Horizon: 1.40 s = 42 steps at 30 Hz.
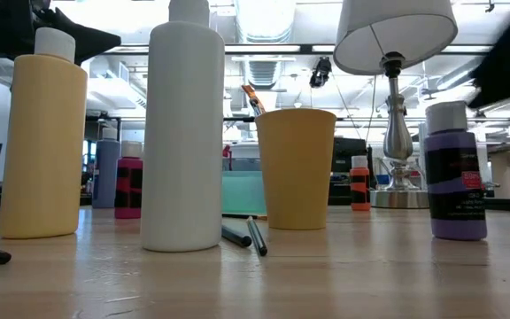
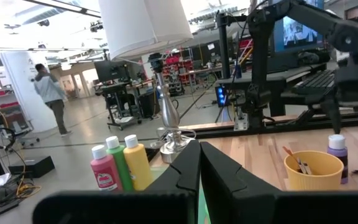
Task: Pick & Place Paint Supplies
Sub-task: Put the large purple paint bottle into the green bin
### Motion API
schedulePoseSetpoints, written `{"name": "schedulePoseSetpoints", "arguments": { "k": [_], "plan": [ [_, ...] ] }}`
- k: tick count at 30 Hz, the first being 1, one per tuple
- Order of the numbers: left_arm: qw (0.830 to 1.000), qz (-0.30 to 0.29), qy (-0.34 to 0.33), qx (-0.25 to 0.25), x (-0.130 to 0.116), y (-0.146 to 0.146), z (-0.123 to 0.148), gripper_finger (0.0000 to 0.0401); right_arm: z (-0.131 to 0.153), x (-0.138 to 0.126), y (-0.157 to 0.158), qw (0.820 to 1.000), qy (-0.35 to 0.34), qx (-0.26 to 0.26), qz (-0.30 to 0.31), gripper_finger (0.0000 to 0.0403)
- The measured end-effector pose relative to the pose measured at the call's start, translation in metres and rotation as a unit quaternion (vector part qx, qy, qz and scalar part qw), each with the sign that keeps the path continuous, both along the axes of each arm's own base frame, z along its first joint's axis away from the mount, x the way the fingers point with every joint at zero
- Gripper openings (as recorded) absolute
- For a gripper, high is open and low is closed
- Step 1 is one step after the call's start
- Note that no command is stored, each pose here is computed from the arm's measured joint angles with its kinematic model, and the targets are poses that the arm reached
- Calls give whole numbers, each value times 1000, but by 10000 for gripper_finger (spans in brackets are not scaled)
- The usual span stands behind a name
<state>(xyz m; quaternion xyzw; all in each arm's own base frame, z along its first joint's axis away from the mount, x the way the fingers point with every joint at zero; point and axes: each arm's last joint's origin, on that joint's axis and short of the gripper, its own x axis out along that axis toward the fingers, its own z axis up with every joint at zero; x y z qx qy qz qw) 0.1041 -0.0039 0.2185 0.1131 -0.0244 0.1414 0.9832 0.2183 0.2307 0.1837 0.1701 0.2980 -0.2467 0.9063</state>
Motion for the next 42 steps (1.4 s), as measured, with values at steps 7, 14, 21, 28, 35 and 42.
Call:
{"name": "schedulePoseSetpoints", "arguments": {
  "k": [7,14,21,28,35,42],
  "plan": [
    [1000,0,2,0,0,0,0,16,50,13,-15,998,-12,-48,45,260],
    [1000,0,5,1,0,0,-1,16,87,28,-37,991,-18,-112,74,245],
    [1000,0,5,1,0,0,-1,16,101,36,-82,978,27,-199,62,224],
    [1000,0,6,1,0,0,-1,16,109,-11,-137,978,5,-205,39,221],
    [1000,0,7,1,0,0,-1,16,83,-63,-167,969,-115,-177,126,216],
    [1000,0,7,1,0,0,-1,16,57,-95,-186,942,-177,-245,144,206]
  ]
}}
